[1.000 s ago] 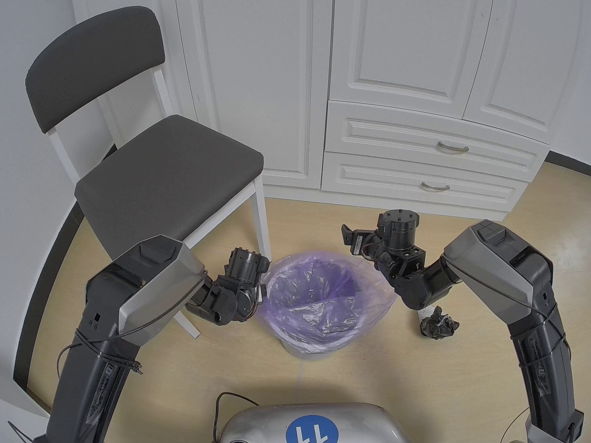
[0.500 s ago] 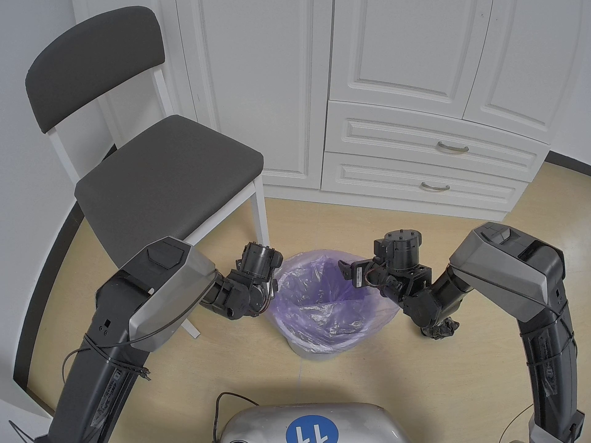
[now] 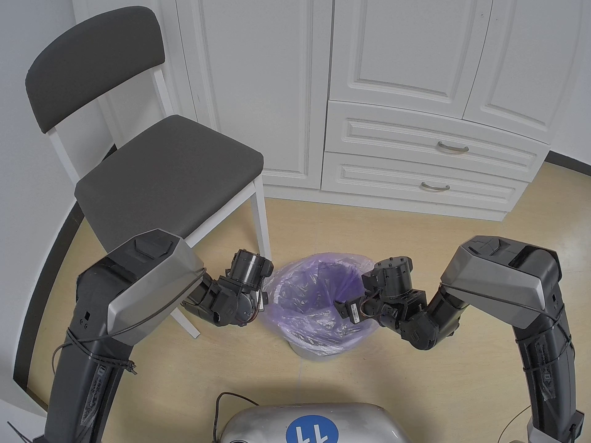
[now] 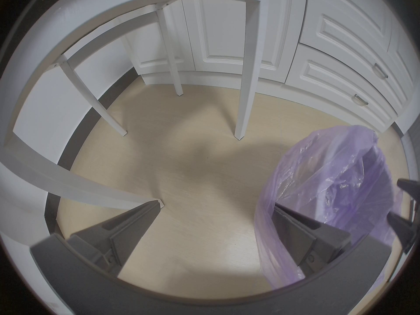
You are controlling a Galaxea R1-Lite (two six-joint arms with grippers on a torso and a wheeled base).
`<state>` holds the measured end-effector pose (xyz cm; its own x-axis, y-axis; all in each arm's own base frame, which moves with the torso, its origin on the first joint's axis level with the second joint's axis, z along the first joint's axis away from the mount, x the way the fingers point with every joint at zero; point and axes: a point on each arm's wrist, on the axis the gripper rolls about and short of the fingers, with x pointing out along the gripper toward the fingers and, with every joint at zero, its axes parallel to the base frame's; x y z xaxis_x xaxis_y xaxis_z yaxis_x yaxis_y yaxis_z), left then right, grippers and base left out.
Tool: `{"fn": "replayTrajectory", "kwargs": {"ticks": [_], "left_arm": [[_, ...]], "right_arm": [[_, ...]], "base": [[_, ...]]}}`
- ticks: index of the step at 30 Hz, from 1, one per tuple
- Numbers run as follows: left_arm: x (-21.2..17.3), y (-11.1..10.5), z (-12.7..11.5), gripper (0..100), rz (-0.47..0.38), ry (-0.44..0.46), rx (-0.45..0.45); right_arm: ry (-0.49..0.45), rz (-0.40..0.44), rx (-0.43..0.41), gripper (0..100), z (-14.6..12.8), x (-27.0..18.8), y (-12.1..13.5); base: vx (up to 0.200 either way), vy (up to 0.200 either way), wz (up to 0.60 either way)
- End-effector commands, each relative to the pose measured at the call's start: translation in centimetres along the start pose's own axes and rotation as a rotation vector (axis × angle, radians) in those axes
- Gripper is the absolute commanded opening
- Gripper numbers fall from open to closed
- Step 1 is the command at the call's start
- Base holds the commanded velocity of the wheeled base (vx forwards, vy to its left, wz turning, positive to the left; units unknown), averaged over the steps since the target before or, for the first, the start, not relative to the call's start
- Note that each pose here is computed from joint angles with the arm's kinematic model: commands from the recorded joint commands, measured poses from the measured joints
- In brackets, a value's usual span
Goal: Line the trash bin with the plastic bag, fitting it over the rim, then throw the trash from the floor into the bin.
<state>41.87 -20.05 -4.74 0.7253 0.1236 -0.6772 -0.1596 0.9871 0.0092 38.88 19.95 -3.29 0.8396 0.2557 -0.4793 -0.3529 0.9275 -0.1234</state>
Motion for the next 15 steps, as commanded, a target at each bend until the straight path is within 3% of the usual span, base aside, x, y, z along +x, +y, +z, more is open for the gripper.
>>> {"fn": "replayTrajectory", "kwargs": {"ticks": [1, 4, 10, 15], "left_arm": [[-0.6, 0.1, 0.6, 100, -0.004, -0.011, -0.006], [-0.8, 0.2, 0.6, 100, -0.004, -0.010, -0.003], [-1.0, 0.6, 0.4, 100, 0.003, 0.003, 0.026], [-1.7, 1.2, -0.2, 100, 0.007, 0.030, 0.080]], "right_arm": [[0.044, 0.014, -0.043, 100, -1.0, -1.0, 0.3], [0.075, 0.028, -0.091, 100, -1.6, -2.2, 0.6], [0.140, 0.165, -0.179, 100, -3.3, -5.2, 2.5], [0.158, 0.202, -0.201, 100, -4.0, -5.6, 4.0]], "base": [[0.000, 0.000, 0.00], [0.000, 0.000, 0.00], [0.000, 0.000, 0.00], [0.000, 0.000, 0.00]]}}
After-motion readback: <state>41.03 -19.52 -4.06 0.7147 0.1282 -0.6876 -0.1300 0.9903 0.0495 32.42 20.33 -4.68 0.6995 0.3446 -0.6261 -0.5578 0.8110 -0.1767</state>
